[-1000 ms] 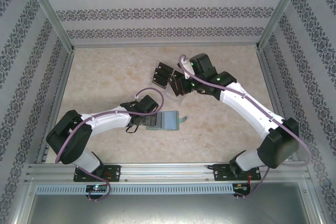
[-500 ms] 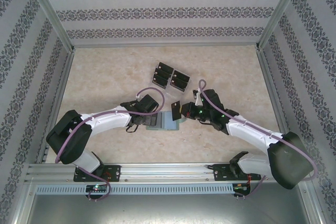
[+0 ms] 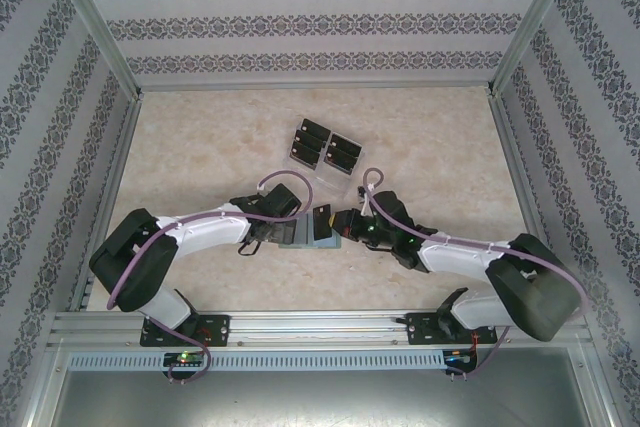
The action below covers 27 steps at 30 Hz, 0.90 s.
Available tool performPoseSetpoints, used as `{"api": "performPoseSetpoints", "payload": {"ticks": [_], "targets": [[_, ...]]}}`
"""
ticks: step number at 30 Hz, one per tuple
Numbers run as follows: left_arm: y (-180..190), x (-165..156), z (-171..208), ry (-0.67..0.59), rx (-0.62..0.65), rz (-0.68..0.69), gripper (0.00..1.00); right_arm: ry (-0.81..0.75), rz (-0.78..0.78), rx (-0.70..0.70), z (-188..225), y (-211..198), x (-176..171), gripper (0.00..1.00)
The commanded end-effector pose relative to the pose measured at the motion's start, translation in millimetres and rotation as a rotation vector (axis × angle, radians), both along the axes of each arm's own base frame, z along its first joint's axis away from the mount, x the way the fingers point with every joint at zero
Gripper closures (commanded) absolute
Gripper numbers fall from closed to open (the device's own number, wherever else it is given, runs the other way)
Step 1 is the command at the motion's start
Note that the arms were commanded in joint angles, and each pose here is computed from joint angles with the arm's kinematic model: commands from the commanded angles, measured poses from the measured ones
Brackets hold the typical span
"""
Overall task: Put the credit cards into the card holder
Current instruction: Insert the credit card into the card slot.
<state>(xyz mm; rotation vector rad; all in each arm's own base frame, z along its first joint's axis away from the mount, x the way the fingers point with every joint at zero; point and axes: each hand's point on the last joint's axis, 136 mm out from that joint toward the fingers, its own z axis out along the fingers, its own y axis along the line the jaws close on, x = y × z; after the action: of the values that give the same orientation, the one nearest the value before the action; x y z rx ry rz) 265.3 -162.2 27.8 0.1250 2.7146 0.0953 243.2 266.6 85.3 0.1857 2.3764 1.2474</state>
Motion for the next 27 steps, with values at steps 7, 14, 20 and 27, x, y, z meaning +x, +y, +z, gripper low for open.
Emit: {"api": "performPoseSetpoints", "payload": {"ticks": [7,14,20,27], "targets": [[13.7,-11.7,-11.1,0.036,0.064,0.015,0.0,-0.037,-0.048,0.031,-8.3,3.4,8.0,1.0],[13.8,-12.7,-12.6,0.039,0.062,0.016,0.0,-0.026,-0.054,0.037,-18.3,5.8,9.0,1.0],[14.1,-12.9,-13.3,0.041,0.062,0.018,0.0,-0.032,-0.052,0.073,-17.3,12.3,11.7,1.0],[12.8,-11.8,-11.5,0.038,0.058,0.018,0.0,-0.015,-0.048,0.085,-24.8,15.8,11.8,1.0]]}}
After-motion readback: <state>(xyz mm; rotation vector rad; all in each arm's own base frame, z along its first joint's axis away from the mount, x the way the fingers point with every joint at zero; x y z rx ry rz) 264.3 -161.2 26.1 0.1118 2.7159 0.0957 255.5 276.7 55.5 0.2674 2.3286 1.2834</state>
